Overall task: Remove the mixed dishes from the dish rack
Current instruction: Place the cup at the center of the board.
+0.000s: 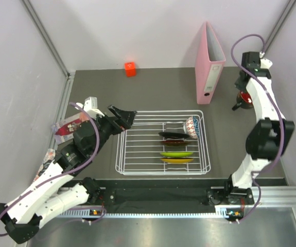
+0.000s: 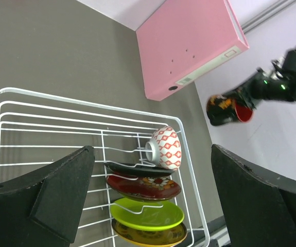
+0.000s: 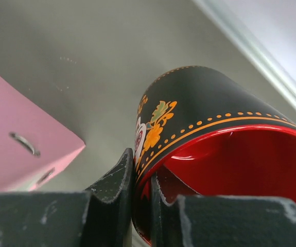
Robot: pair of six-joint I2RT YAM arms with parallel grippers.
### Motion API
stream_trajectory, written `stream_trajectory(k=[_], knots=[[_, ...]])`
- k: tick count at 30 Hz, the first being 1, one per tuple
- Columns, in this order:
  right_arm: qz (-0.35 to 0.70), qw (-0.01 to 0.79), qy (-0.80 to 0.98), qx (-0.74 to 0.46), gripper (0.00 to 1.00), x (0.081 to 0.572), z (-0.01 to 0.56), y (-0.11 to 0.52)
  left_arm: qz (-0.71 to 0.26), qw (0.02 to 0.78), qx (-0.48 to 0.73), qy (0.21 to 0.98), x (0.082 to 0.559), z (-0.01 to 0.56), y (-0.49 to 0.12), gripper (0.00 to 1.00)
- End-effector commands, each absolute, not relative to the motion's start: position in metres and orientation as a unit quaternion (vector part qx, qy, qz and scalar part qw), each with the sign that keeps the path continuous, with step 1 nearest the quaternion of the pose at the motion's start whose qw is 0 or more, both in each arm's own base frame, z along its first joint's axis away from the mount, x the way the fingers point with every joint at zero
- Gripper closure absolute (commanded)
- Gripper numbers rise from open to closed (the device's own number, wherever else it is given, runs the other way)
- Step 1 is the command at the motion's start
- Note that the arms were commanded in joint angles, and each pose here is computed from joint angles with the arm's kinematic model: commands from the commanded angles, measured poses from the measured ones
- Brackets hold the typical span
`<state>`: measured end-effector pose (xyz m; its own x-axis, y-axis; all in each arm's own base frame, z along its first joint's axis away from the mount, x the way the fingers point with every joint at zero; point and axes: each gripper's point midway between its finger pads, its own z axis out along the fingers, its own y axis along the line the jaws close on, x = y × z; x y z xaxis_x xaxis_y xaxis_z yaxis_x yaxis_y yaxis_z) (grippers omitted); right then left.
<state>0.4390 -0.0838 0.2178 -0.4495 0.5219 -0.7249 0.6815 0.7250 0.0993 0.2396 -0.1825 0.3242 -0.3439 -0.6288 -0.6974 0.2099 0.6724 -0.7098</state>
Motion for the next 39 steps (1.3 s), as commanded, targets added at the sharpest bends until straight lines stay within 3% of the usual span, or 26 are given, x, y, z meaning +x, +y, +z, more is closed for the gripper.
stream_trajectory(k=[1, 21, 30, 31, 36, 38, 39], knots=[[-0.088, 0.42, 0.834, 0.347, 1.0, 0.482, 0.257, -0.098, -0.372, 0.549, -0.117, 0.739, 0.237, 0.316, -0.187, 0.01], [-0.083, 0.299, 0.885, 0.348, 1.0, 0.498, 0.141, -0.108, -0.345, 0.502, -0.117, 0.785, 0.243, 0.267, -0.2, 0.01], [-0.072, 0.285, 0.89, 0.348, 1.0, 0.495, 0.117, -0.107, -0.347, 0.504, -0.121, 0.782, 0.244, 0.266, -0.2, 0.01], [-0.068, 0.284, 0.892, 0.346, 0.97, 0.495, 0.116, -0.105, -0.348, 0.502, -0.119, 0.783, 0.244, 0.265, -0.202, 0.01], [-0.041, 0.291, 0.891, 0.346, 0.48, 0.494, 0.121, -0.099, -0.358, 0.489, -0.108, 0.788, 0.243, 0.26, -0.21, 0.01], [-0.031, 0.305, 0.886, 0.347, 0.34, 0.496, 0.129, -0.097, -0.358, 0.488, -0.106, 0.789, 0.243, 0.26, -0.211, 0.01], [-0.026, 0.316, 0.882, 0.349, 0.32, 0.496, 0.14, -0.096, -0.356, 0.488, -0.106, 0.79, 0.243, 0.259, -0.211, 0.01]])
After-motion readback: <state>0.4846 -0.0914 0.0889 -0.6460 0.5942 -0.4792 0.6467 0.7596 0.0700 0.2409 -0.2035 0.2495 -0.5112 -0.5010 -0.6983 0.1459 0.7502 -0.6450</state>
